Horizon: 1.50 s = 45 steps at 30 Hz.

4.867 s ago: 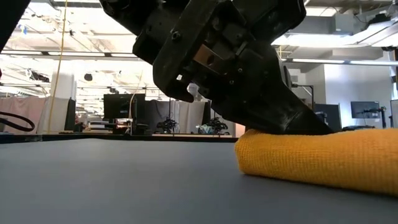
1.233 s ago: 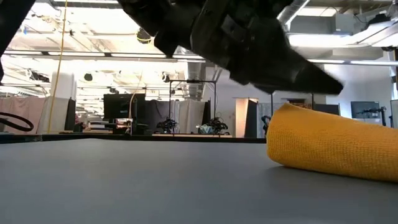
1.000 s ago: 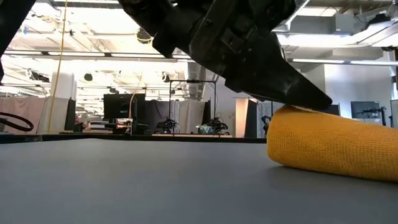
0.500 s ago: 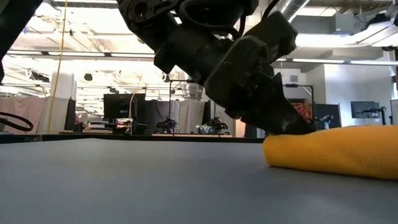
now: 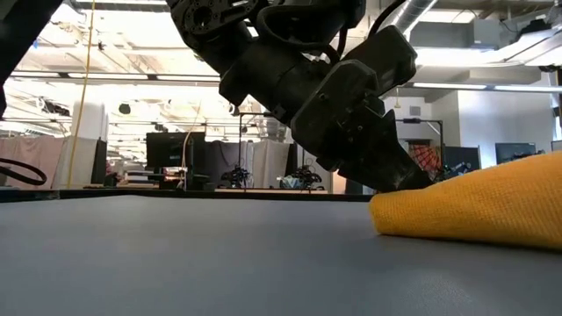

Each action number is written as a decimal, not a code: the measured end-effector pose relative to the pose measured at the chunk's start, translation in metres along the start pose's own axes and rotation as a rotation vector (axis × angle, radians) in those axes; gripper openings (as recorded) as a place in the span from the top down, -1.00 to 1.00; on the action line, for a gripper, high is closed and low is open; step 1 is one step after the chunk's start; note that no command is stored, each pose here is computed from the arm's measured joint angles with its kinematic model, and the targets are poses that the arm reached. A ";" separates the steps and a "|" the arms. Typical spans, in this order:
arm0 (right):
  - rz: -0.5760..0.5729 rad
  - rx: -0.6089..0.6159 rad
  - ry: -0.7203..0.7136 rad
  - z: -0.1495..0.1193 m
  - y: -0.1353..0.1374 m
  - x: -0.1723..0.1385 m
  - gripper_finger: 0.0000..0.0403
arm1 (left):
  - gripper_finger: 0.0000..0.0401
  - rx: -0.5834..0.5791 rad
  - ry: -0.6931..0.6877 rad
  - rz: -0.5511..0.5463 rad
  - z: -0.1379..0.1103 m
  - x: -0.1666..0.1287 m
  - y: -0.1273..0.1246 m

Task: Roll towel
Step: Roll the orange microfiber cloth

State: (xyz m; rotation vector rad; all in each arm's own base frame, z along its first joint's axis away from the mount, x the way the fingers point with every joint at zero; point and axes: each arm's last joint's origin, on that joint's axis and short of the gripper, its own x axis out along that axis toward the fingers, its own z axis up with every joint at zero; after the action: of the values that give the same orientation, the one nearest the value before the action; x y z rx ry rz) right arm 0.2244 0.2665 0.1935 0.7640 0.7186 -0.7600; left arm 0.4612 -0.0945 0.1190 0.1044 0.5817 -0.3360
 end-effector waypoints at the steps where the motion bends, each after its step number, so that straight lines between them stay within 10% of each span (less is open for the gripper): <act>1: 0.010 -0.006 0.000 -0.001 0.001 0.001 0.73 | 1.00 -0.001 0.000 0.001 0.000 0.000 0.000; 17: -0.080 -0.025 0.039 -0.043 -0.007 0.034 0.72 | 1.00 -0.006 0.022 -0.028 -0.002 0.000 0.000; 45: -0.187 -0.086 0.164 -0.019 -0.013 0.013 0.73 | 1.00 0.017 0.064 -0.049 0.002 -0.006 -0.001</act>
State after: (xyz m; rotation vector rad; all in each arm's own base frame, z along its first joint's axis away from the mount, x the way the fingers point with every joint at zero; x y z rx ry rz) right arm 0.2152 0.2713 0.1691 0.6926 0.9753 -0.8357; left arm 0.4574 -0.0937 0.1239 0.1178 0.6455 -0.3861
